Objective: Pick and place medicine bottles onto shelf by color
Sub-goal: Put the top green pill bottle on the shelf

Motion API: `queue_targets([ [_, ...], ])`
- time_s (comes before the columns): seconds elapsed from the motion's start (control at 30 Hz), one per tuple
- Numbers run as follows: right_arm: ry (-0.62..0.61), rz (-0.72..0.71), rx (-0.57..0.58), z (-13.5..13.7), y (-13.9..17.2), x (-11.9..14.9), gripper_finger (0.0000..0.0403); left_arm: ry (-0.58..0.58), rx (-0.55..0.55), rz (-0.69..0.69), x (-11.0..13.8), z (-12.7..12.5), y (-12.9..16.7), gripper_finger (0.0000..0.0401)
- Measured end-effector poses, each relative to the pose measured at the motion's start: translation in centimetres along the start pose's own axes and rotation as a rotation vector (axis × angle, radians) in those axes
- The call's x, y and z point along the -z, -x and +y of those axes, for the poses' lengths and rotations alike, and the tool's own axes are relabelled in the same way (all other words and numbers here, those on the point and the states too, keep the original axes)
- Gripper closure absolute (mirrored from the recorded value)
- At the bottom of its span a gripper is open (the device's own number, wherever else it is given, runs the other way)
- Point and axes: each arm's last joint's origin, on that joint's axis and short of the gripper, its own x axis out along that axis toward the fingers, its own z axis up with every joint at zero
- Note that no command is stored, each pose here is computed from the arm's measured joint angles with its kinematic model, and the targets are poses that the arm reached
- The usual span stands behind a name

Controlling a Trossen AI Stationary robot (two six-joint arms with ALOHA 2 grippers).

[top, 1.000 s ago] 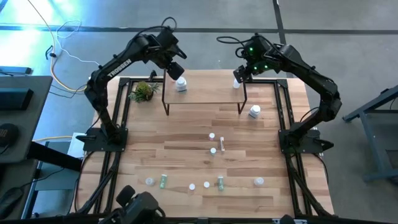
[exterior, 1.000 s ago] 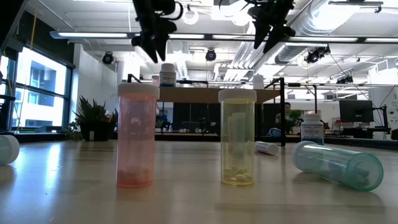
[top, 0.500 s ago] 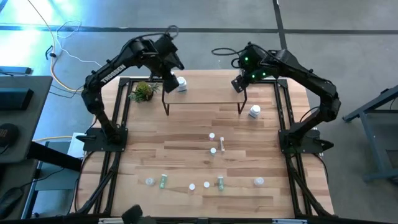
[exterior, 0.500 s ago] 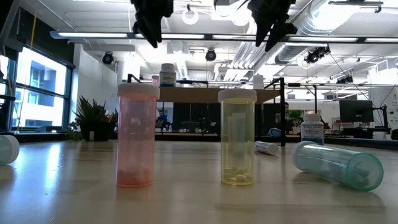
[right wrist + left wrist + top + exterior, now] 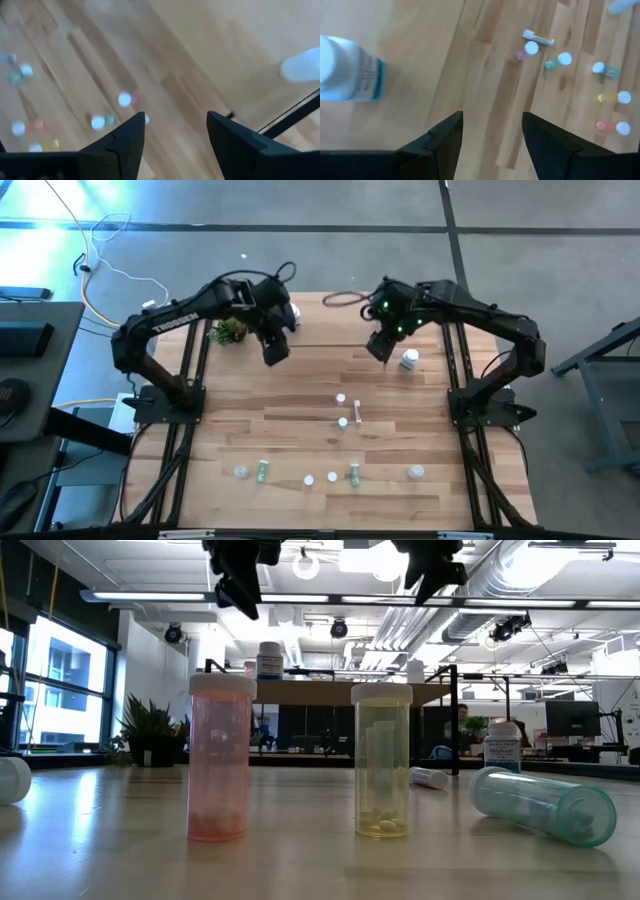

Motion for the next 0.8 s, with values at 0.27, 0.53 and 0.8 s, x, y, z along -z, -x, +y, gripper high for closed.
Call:
queue_targets([
  [0.27,0.132,0.184,0.005,1.8,-4.1,2.9,0.0199,-0.026,0.041,0.024,1.1,-2.5,-2.3,0.0206],
  [0.53,0.202,0.346,-0.032,3.2,-7.5,6.2,0.0199,0.016,0.093,-0.044,0.5,-5.3,-3.1,0.0206],
  [0.8,0.226,0.425,-0.014,4.4,-9.0,8.8,0.0199,0.055,0.143,-0.052,0.8,-8.1,-3.3,0.0206],
])
